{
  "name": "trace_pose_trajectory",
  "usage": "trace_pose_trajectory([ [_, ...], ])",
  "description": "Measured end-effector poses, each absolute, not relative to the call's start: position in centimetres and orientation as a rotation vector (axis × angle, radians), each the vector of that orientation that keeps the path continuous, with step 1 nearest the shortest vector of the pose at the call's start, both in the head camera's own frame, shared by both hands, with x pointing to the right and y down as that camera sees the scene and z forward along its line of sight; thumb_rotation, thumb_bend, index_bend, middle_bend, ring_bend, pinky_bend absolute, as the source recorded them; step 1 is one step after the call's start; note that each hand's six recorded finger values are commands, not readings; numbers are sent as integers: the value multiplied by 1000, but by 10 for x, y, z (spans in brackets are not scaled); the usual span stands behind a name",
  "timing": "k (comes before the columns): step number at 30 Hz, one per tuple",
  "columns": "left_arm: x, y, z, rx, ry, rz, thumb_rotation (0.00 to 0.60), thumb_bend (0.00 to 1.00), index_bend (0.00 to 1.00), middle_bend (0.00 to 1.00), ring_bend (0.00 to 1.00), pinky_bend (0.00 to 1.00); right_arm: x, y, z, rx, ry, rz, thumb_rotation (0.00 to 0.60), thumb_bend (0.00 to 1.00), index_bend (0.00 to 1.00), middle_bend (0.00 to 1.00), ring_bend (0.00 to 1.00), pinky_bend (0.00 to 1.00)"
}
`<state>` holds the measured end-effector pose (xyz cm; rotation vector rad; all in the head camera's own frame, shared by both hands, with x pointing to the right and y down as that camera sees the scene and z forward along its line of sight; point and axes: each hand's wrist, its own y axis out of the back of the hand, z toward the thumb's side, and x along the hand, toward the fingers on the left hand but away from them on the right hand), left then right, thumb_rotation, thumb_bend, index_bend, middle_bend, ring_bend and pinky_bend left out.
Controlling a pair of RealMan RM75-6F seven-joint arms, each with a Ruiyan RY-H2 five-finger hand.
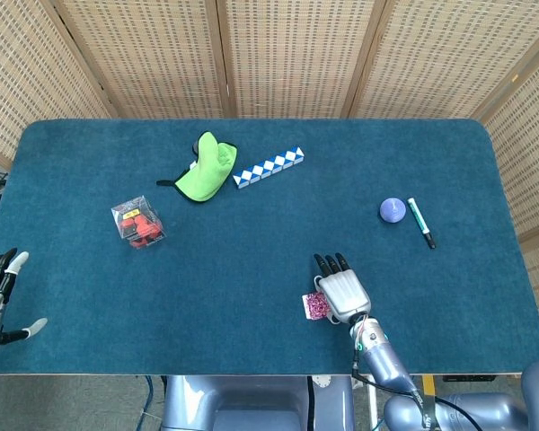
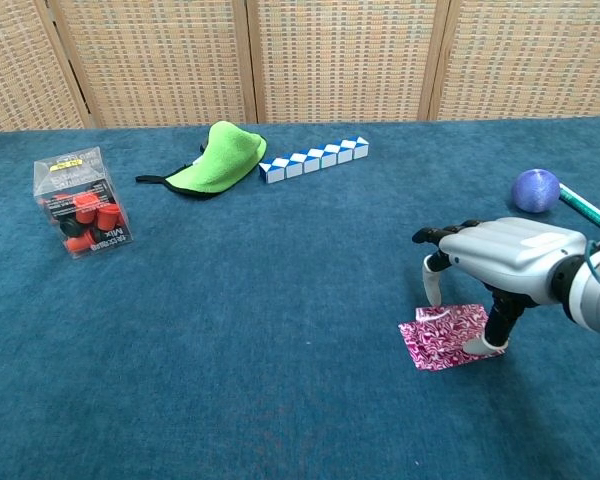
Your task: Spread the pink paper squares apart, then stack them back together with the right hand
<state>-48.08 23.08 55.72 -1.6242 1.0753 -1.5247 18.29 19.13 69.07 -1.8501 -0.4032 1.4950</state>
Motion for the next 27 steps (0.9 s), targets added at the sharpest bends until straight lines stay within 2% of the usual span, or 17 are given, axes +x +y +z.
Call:
trace_pose_trajectory([
  [27, -481, 231, 557, -1625, 1076, -1524, 600, 0, 0, 0, 0, 0, 180, 194, 690, -1868, -405, 1491, 600, 208, 317, 0, 0, 0],
])
